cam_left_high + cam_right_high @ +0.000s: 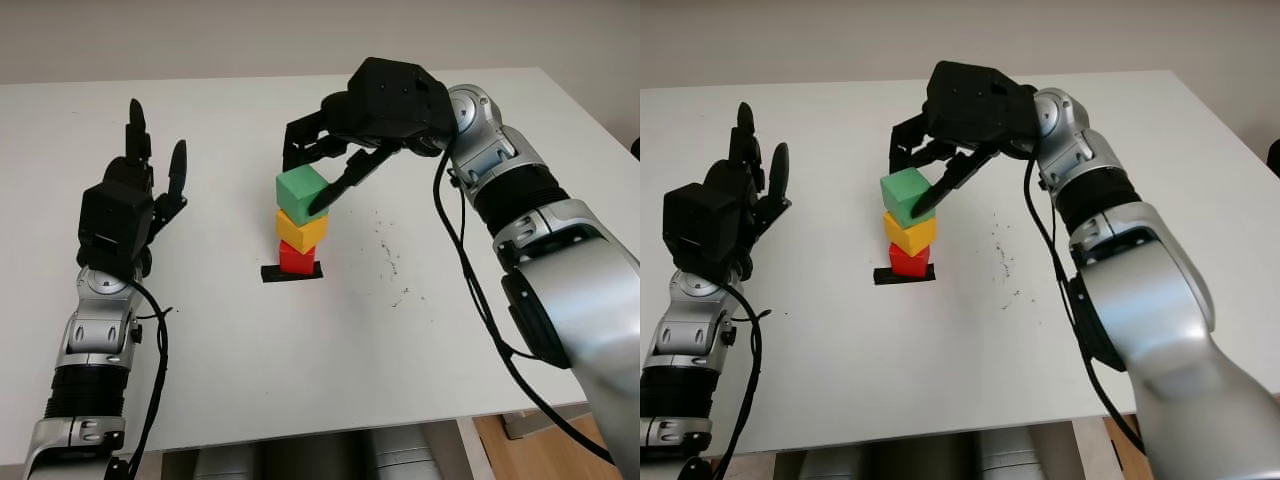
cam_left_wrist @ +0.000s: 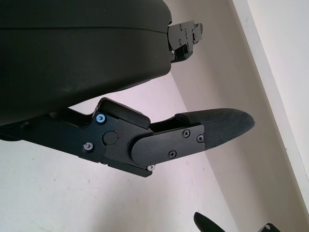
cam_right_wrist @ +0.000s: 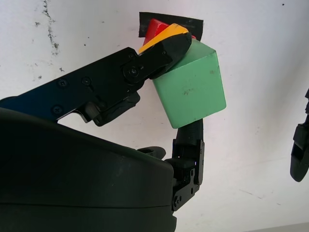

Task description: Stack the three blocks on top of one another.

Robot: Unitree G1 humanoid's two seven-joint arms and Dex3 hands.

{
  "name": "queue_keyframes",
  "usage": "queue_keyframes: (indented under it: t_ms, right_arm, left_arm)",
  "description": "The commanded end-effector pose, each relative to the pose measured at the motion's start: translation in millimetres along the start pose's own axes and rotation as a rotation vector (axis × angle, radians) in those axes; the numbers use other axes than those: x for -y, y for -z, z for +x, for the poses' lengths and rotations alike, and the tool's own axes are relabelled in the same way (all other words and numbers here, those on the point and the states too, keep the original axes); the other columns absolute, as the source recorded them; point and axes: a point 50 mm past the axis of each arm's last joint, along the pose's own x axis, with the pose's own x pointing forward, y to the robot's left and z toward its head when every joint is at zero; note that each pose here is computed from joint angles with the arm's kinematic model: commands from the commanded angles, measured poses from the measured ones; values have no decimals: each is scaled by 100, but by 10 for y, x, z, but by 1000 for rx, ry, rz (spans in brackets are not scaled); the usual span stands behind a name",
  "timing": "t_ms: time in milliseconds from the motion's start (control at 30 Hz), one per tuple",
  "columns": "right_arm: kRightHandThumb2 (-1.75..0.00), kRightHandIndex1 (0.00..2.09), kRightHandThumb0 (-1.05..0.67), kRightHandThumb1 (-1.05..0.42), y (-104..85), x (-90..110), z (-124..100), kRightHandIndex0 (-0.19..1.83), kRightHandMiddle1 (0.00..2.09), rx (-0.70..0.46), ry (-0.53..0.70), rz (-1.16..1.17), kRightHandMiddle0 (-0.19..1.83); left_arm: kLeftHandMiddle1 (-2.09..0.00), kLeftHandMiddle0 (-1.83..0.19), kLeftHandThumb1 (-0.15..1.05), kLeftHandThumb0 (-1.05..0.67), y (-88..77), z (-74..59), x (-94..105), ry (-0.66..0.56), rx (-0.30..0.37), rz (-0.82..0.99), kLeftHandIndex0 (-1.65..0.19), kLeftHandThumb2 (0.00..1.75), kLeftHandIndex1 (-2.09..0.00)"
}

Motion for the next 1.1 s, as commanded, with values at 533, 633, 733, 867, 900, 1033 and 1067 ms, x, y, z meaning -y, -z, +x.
queue_keyframes:
  t_ms: [533,633,733,867,900,1033,1067]
  right_arm:
    - [-5,3,-65,-90,18,-17,-22,12,41,-3,-71,12,11]
    - [-5,2,-68,-90,9,-13,-28,9,33,10,-79,18,8]
    - [-5,1,-71,-90,-2,2,-38,-2,24,16,-84,29,-1]
    - [-5,0,-74,-88,-39,63,-67,-18,5,31,-70,74,-17]
    - [-5,0,-72,-88,-54,88,-82,-19,2,43,-70,99,-18]
    - [-8,0,-88,-95,-97,204,-180,-19,0,103,-44,174,-19]
    - [-8,0,-93,-97,-104,232,-212,-19,0,128,-32,193,-19]
  left_arm:
    - [0,19,105,-81,-24,11,-9,1,20,-7,19,65,0]
    - [0,19,105,-81,-28,15,-9,1,21,-4,19,66,0]
    - [0,19,105,-82,-34,21,-7,0,18,-7,19,65,0]
    - [0,19,105,-82,-36,24,-3,-1,18,-10,19,65,0]
    - [0,19,105,-82,-36,24,-2,-1,17,-12,19,64,0]
    - [0,19,105,-81,-30,21,4,-4,20,-18,19,64,0]
    - [0,19,105,-81,-28,19,4,-3,20,-18,19,64,0]
